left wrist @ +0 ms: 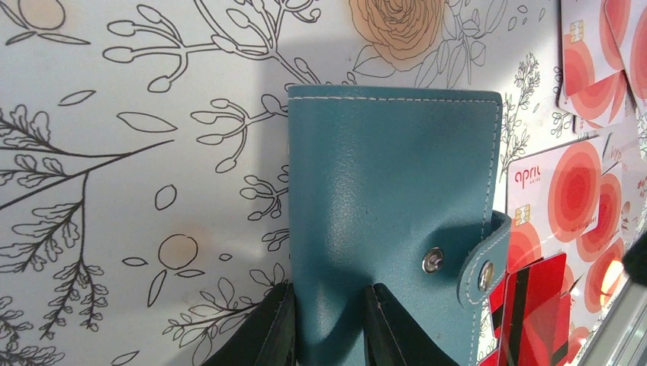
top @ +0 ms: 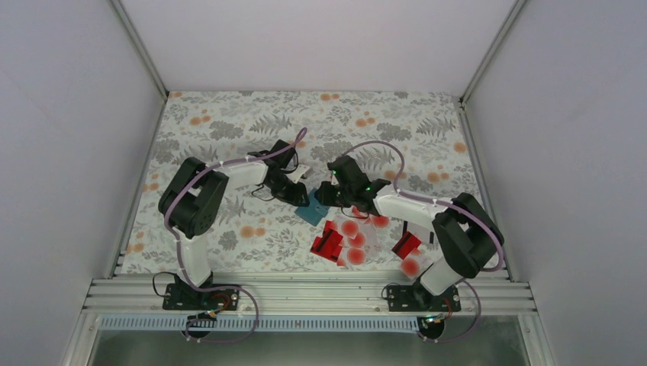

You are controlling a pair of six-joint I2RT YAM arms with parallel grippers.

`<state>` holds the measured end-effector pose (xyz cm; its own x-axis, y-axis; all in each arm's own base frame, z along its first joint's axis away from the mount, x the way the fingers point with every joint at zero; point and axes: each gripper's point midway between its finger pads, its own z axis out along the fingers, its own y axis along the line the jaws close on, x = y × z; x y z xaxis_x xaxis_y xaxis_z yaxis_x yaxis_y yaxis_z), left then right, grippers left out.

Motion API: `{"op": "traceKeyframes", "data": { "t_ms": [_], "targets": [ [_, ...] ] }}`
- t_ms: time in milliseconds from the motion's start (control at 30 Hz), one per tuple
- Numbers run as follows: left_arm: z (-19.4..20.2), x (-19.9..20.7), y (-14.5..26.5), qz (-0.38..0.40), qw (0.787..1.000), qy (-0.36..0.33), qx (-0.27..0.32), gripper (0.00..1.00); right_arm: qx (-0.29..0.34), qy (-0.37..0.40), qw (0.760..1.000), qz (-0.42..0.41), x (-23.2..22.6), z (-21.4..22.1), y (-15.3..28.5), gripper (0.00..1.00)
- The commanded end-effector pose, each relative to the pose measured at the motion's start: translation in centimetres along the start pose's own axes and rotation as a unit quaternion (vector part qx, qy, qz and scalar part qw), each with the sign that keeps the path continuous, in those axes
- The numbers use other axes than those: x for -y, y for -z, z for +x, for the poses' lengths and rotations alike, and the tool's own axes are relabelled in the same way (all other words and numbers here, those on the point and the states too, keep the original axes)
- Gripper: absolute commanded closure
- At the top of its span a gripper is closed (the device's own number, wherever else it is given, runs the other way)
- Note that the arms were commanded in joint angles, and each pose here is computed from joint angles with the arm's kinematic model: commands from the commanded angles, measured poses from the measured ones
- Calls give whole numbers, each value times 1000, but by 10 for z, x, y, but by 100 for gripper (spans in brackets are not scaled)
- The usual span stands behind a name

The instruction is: Put the credit cards into the card holder

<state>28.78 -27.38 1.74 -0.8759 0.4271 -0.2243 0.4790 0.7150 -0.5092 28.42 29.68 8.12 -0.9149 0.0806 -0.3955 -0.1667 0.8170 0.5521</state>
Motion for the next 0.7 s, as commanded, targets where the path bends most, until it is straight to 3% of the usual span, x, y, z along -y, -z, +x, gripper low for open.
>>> {"op": "traceKeyframes", "data": {
  "t_ms": [0,300,667],
  "targets": [
    [55,-37,-31,-69,993,39,-92,78,-28,31,999,19,-10,17,3,84],
    [56,-39,-32,-75,992,37,-93,78,-77,37,991,103,15,59,7,85],
    [57,-38,-31,-77,992,34,-92,78,-68,37,986,146,24,50,-14,84]
  ]
}}
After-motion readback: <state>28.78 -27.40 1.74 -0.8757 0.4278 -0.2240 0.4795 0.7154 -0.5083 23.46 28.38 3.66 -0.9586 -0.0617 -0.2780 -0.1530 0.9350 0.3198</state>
